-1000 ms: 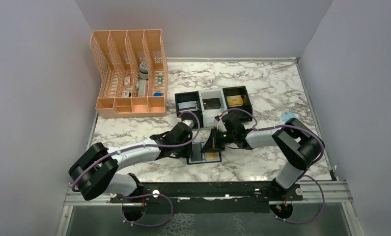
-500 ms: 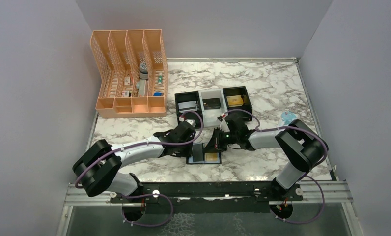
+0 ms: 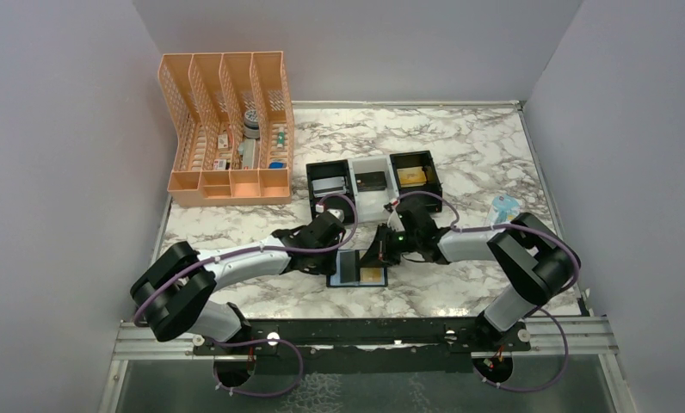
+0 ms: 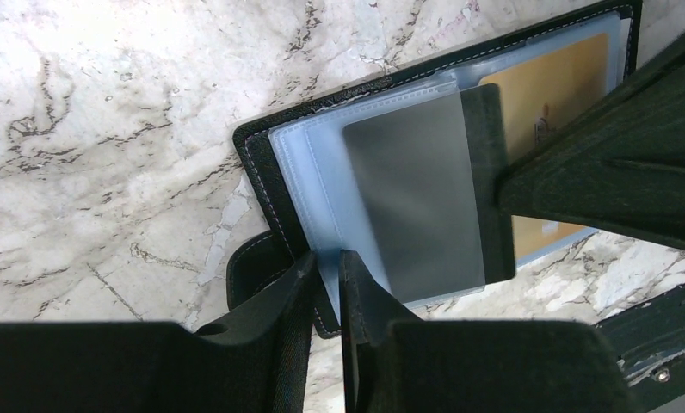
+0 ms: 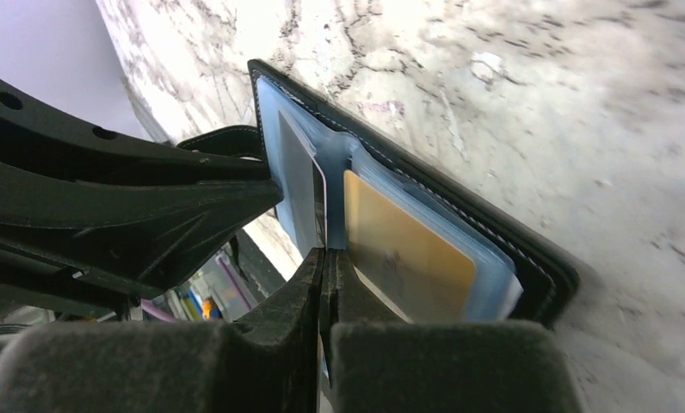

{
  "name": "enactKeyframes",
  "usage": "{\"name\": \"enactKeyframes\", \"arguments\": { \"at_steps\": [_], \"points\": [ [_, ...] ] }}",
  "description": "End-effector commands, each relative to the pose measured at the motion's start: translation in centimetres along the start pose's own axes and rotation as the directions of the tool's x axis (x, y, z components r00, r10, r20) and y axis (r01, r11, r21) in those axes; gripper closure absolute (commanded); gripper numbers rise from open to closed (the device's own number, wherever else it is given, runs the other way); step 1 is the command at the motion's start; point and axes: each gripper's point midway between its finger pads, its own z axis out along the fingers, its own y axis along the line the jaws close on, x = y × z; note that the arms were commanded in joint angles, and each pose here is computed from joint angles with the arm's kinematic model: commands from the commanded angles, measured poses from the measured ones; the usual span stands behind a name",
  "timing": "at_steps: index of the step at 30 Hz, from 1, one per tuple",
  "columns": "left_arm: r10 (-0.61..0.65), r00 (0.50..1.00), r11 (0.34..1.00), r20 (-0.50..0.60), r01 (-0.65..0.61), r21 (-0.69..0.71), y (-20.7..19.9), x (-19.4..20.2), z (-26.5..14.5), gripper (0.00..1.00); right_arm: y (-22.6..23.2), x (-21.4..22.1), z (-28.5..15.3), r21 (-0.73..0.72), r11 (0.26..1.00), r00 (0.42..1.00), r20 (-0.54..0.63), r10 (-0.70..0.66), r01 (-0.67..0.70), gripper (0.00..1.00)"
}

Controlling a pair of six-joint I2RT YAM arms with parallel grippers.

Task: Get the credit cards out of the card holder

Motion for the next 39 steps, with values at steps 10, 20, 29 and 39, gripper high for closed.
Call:
{"name": "enactKeyframes", "arguments": {
  "at_steps": [10, 20, 29, 39],
  "points": [
    [0.020, 1.000, 0.995, -0.004, -0.020, -0.100, 1.1, 0.5, 0.4, 0.82, 0.2, 0.3, -0.6, -0.046, 0.999, 1.000, 0.020, 0.014, -0.013, 0.96],
    [0.012, 1.000, 0.994, 0.005, -0.012, -0.106, 1.0, 0.4, 0.5, 0.82, -0.4, 0.1, -0.4, -0.007, 1.000, 1.000, 0.019, 0.023, -0.023, 0.83],
    [0.015, 1.000, 0.994, 0.023, -0.012, -0.106, 0.9, 0.0, 0.2, 0.82, -0.9, 0.1, 0.3, -0.006, 0.998, 0.998, 0.009, 0.059, -0.059, 0.89],
    [0.018, 0.997, 0.996, 0.071, -0.012, -0.092, 0.5, -1.1, -0.7, 0.74, -1.6, -0.9, -0.8, 0.047, 0.998, 0.995, 0.093, 0.031, -0.036, 0.99]
  ]
}}
